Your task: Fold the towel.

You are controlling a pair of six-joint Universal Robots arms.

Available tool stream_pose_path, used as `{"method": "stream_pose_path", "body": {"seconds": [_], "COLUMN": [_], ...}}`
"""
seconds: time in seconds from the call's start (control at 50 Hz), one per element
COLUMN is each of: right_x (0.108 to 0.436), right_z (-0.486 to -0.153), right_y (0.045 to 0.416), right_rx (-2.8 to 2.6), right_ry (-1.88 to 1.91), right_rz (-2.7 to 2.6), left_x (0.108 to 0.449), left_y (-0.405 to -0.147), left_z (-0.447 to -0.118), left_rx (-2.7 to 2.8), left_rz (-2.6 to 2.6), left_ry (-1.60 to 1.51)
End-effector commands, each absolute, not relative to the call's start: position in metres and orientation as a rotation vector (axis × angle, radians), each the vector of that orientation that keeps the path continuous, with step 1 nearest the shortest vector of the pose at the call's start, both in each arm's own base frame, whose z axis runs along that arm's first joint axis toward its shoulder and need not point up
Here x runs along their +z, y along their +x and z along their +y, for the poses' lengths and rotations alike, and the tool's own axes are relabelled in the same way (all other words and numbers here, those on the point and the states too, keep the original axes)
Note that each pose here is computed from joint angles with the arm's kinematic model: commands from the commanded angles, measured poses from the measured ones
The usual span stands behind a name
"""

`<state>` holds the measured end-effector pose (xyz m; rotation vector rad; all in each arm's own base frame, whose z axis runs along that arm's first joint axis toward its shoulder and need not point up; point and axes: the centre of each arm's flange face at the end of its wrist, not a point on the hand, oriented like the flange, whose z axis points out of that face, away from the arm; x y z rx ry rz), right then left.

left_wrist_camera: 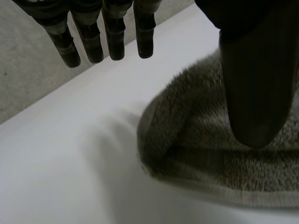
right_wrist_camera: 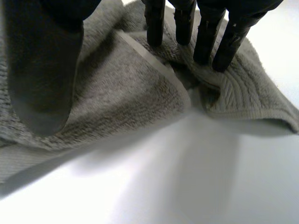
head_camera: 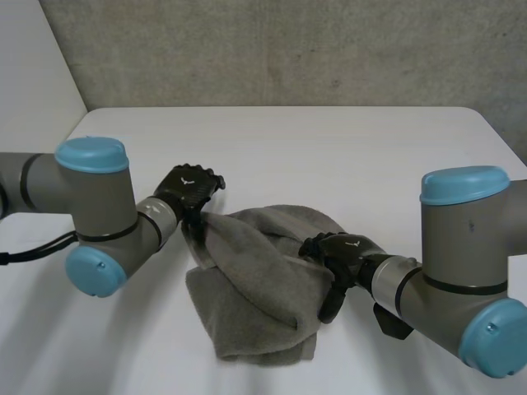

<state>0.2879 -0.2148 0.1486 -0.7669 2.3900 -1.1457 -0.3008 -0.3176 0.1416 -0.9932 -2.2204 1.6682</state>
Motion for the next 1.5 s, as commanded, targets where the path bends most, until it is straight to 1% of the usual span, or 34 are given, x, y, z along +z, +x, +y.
{"method": "stream_pose_path", "body": {"seconds": [0.02,0.32,0.52,0.56,0.58,0.6,0.62,0.64,0.66,0.68,0.72,0.74,0.76,0.78,0.8,0.82,0.86,0.9,1.0,1.04,1.06,1.08,1.1,1.12,1.14,1.16,1.2,1.22,1.24,1.26,1.28,1.3,1.42,1.5], "right_x": [0.136,0.133,0.168,0.206,0.206,0.236,0.236,0.272,0.31,0.311,0.387,0.387,0.416,0.416,0.437,0.451,0.452,0.446,0.412,0.374,0.374,0.351,0.351,0.329,0.305,0.305,0.259,0.259,0.239,0.239,0.222,0.209,0.178,0.179], "right_z": [-0.224,-0.231,-0.246,-0.262,-0.262,-0.269,-0.269,-0.277,-0.283,-0.283,-0.283,-0.283,-0.278,-0.278,-0.272,-0.265,-0.258,-0.252,-0.234,-0.225,-0.225,-0.22,-0.22,-0.214,-0.207,-0.207,-0.19,-0.19,-0.183,-0.183,-0.177,-0.171,-0.169,-0.174], "right_y": [0.293,0.299,0.313,0.319,0.319,0.323,0.323,0.324,0.321,0.321,0.304,0.304,0.293,0.293,0.284,0.281,0.279,0.279,0.278,0.275,0.275,0.273,0.273,0.27,0.267,0.267,0.257,0.257,0.252,0.252,0.248,0.247,0.249,0.25], "right_rx": [-1.149,-1.194,-1.293,-1.388,-1.388,-1.469,-1.47,-1.579,-1.698,-1.699,-1.938,-1.939,-2.025,-2.026,-2.092,-2.142,-2.149,-2.125,-2.06,-2.022,-2.022,-1.989,-1.988,-1.946,-1.89,-1.89,-1.75,-1.749,-1.677,-1.677,-1.611,-1.554,-1.4,-1.415], "right_ry": [-0.743,-0.716,-0.799,-0.86,-0.86,-0.87,-0.871,-0.857,-0.833,-0.833,-0.758,-0.758,-0.72,-0.719,-0.692,-0.687,-0.695,-0.718,-0.869,-1.011,-1.012,-1.089,-1.09,-1.167,-1.242,-1.242,-1.353,-1.353,-1.389,-1.389,-1.421,-1.446,-1.48,-1.477], "right_rz": [2.398,2.352,2.201,2.116,2.116,2.054,2.053,1.973,1.885,1.884,1.68,1.679,1.595,1.594,1.514,1.445,1.422,1.428,1.496,1.601,1.602,1.669,1.669,1.728,1.788,1.789,1.928,1.929,2.003,2.004,2.067,2.099,2.175,2.173], "left_x": [0.123,0.122,0.163,0.203,0.204,0.227,0.253,0.254,0.283,0.283,0.348,0.348,0.378,0.396,0.397,0.413,0.421,0.422,0.397,0.361,0.36,0.339,0.317,0.317,0.297,0.297,0.257,0.256,0.236,0.216,0.215,0.198,0.145,0.137], "left_y": [-0.304,-0.305,-0.306,-0.311,-0.311,-0.313,-0.314,-0.314,-0.313,-0.313,-0.302,-0.302,-0.294,-0.289,-0.289,-0.284,-0.279,-0.272,-0.253,-0.245,-0.245,-0.244,-0.243,-0.243,-0.243,-0.243,-0.243,-0.243,-0.242,-0.241,-0.241,-0.24,-0.235,-0.233], "left_z": [-0.318,-0.316,-0.32,-0.334,-0.334,-0.339,-0.34,-0.34,-0.338,-0.338,-0.327,-0.327,-0.316,-0.307,-0.307,-0.295,-0.287,-0.281,-0.279,-0.28,-0.28,-0.28,-0.278,-0.278,-0.275,-0.275,-0.268,-0.268,-0.263,-0.258,-0.258,-0.253,-0.234,-0.231], "left_rx": [1.612,1.596,1.728,1.886,1.886,1.958,2.029,2.029,2.095,2.096,2.214,2.214,2.242,2.249,2.249,2.239,2.23,2.219,2.186,2.116,2.115,2.069,2.02,2.019,1.987,1.987,1.931,1.931,1.903,1.87,1.87,1.841,1.719,1.693], "left_rz": [-2.231,-2.224,-2.137,-2.034,-2.034,-1.976,-1.915,-1.915,-1.851,-1.85,-1.702,-1.701,-1.621,-1.564,-1.563,-1.508,-1.487,-1.49,-1.617,-1.746,-1.747,-1.805,-1.855,-1.855,-1.891,-1.892,-1.96,-1.96,-2.003,-2.051,-2.051,-2.093,-2.215,-2.234], "left_ry": [-1.013,-1.022,-1.0,-0.951,-0.95,-0.918,-0.875,-0.874,-0.81,-0.81,-0.632,-0.631,-0.542,-0.487,-0.487,-0.438,-0.405,-0.383,-0.374,-0.408,-0.408,-0.437,-0.476,-0.477,-0.523,-0.523,-0.629,-0.63,-0.68,-0.739,-0.74,-0.803,-1.047,-1.095]}}
